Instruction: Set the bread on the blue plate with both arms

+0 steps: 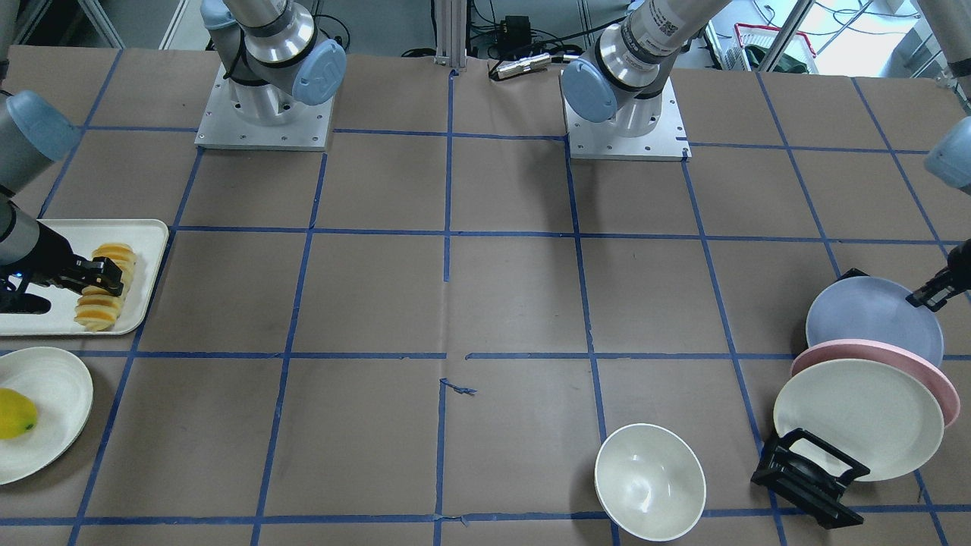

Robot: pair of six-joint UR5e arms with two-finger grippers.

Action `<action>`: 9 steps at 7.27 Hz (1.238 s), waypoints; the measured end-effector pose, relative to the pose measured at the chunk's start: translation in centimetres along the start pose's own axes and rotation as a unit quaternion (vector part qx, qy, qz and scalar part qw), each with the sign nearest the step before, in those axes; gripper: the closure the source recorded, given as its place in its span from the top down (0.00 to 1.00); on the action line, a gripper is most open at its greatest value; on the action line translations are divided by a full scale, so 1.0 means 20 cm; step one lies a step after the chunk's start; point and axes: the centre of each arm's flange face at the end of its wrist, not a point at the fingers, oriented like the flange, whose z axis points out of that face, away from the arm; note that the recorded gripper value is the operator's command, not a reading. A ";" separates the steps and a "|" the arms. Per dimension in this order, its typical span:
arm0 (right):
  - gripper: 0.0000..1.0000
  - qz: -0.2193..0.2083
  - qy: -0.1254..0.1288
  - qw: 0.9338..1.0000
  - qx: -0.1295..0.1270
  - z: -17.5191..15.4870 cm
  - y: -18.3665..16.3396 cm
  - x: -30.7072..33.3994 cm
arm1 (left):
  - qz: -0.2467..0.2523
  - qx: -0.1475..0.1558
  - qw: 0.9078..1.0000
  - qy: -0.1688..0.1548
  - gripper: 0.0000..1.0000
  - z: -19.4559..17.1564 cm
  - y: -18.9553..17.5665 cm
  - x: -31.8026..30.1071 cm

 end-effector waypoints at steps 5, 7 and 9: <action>0.00 0.003 0.019 1.000 0.005 -0.21 0.01 0.01 | 0.050 -0.034 0.998 -0.016 0.00 -0.33 0.05 -0.08; 0.00 0.009 0.027 0.999 0.017 -0.46 -0.05 -0.02 | 0.070 -0.092 0.992 -0.044 0.00 -0.62 0.27 -0.14; 0.00 0.007 0.030 0.999 0.015 -0.70 -0.14 -0.12 | 0.089 -0.134 0.987 -0.012 0.00 -0.87 0.56 -0.03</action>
